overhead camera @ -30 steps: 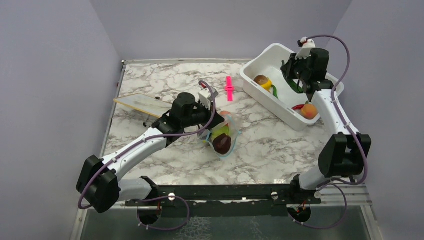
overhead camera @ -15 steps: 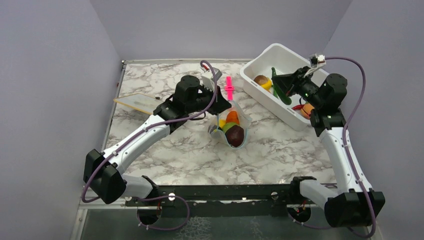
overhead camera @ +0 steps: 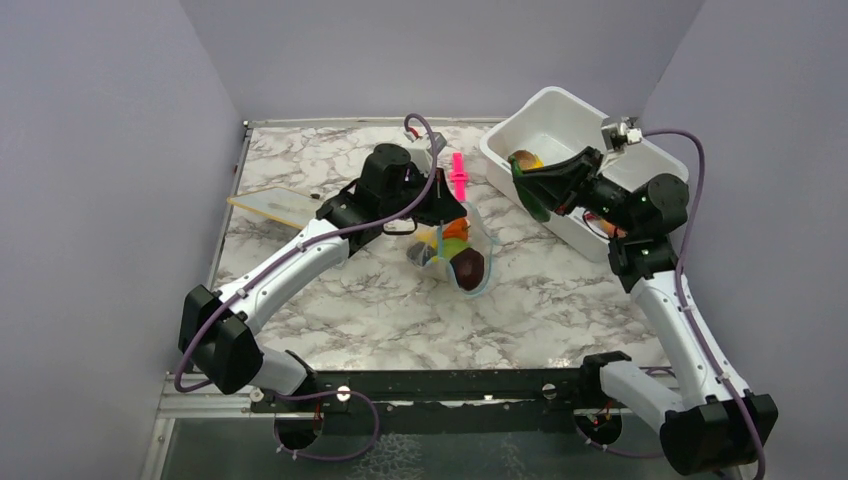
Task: Place the food in the zip-top bag and seal the zipper
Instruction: Place the fake vegetable in the zipper food storage bag.
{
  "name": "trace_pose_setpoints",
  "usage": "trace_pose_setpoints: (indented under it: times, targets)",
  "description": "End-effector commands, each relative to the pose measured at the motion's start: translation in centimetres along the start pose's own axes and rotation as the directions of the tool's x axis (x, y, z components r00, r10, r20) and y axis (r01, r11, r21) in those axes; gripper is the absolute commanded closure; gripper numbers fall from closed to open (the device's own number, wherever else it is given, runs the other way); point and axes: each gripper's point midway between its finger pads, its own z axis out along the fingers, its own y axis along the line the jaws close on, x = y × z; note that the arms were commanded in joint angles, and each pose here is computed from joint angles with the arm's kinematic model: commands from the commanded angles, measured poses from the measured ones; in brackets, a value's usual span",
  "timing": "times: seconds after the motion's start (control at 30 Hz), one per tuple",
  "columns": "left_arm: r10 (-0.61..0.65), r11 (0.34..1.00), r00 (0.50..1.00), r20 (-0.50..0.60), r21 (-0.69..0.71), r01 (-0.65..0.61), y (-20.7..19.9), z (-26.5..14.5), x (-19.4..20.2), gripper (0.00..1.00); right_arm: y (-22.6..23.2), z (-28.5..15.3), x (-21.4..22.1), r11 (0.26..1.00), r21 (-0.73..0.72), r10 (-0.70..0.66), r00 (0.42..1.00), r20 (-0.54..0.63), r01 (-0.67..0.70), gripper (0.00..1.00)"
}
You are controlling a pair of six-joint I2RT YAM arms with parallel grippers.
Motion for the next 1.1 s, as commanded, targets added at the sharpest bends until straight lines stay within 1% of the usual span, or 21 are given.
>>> trace_pose_setpoints:
  times: [0.0,0.1,0.27,0.47,0.63,0.73,0.87,0.97,1.07]
  targets:
    - [-0.027,0.999,0.998,0.06,0.018,0.026,-0.8,-0.2,-2.5,1.0,5.0,1.2,0.5,0.976,-0.215,-0.039,0.999,0.0,0.038,0.99]
    - [-0.046,0.999,0.997,0.062,0.021,0.045,-0.7,-0.2,-2.8,1.0,7.1,2.1,1.6,0.951,-0.305,-0.047,0.999,-0.01,0.042,0.99]
    - [-0.089,0.995,0.994,0.064,0.052,0.086,-0.8,-0.6,-3.2,1.0,10.5,2.1,2.8,0.888,-0.442,-0.115,0.992,0.059,0.129,0.99]
    - [-0.134,0.984,0.99,0.046,0.127,0.127,-1.5,-1.1,-3.0,1.0,11.8,2.1,4.6,0.829,-0.525,-0.169,0.981,0.09,0.191,0.99]
    - [-0.158,0.976,0.986,0.055,0.163,0.147,-1.9,-1.6,-3.2,1.0,12.8,2.3,6.9,0.762,-0.624,-0.179,0.982,0.054,0.173,0.99]
    - [-0.168,0.969,0.985,0.048,0.189,0.157,-2.3,-1.8,-3.2,1.0,13.1,3.0,7.8,0.744,-0.646,-0.183,0.982,0.047,0.17,0.99]
    - [-0.177,0.965,0.983,0.038,0.203,0.166,-2.5,-1.9,-3.1,1.0,13.1,3.8,9.0,0.719,-0.679,-0.201,0.98,0.001,0.149,0.99]
    - [-0.187,0.961,0.982,0.029,0.213,0.177,-2.6,-2.0,-3.1,1.0,12.8,4.3,9.6,0.719,-0.674,-0.216,0.976,0.016,0.17,0.99]
    - [-0.189,0.958,0.981,0.03,0.226,0.178,-3.0,-2.3,-3.2,1.0,11.6,4.8,11.0,0.724,-0.659,-0.265,0.964,0.004,0.202,0.99]
